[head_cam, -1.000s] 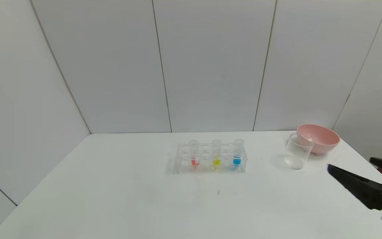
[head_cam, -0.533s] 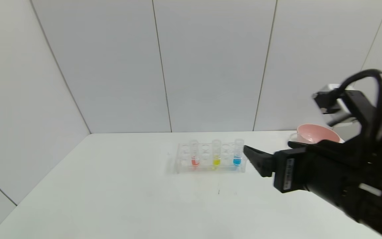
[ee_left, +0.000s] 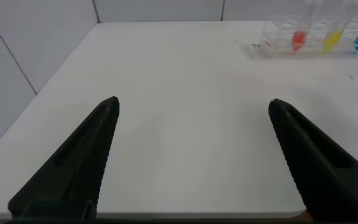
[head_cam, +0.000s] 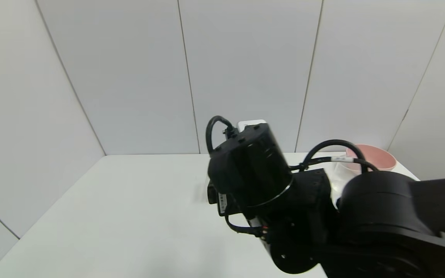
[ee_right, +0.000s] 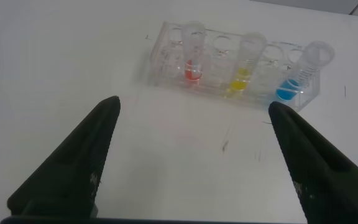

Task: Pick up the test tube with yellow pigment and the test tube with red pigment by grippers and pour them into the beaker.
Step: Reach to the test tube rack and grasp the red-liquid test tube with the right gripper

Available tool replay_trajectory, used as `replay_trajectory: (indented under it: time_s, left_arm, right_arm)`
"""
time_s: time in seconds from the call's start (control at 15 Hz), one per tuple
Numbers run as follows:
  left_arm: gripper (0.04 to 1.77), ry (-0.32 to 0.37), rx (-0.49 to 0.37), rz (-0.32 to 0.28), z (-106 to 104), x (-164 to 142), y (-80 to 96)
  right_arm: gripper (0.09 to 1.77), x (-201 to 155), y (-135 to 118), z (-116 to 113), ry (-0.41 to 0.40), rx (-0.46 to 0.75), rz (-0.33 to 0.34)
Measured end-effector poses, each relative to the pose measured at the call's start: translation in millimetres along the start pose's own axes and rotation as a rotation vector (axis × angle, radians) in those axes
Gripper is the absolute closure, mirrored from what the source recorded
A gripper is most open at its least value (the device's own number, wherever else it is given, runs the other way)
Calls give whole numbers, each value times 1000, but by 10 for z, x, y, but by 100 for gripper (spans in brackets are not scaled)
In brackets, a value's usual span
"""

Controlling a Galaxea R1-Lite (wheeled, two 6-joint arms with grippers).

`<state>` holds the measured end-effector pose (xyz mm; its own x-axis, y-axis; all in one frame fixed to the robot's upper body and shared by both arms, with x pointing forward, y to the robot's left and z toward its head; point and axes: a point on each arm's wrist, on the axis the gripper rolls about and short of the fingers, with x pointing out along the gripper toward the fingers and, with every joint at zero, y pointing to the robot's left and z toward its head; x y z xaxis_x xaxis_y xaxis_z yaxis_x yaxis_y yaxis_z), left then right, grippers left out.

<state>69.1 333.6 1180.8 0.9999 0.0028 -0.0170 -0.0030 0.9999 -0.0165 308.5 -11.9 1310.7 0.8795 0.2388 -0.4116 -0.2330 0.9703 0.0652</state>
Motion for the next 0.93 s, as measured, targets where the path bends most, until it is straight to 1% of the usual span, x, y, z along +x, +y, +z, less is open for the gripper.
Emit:
replay_trajectory:
  time_s: [0.2,0.47,0.6,0.73,0.87,0.93]
  left_arm:
    - [9,0,0,0,0,0,0]
    - [9,0,0,0,0,0,0]
    - [9,0,0,0,0,0,0]
    - [9,0,0,0,0,0,0]
    - [9,0,0,0,0,0,0]
    - [9,0,0,0,0,0,0]
  right_arm:
    - [15,309,210,-78,35,-22,-23]
    - [15,749,386,-128,44,-18,-54]
    - [15,979,411,-166,52,-16,-77]
    - [15,1195,382,-263,66,-23,-105]
    - [15,1351,334,-343,75,-21,-126]
    - [15,1404,322,-357,66,-11,-128]
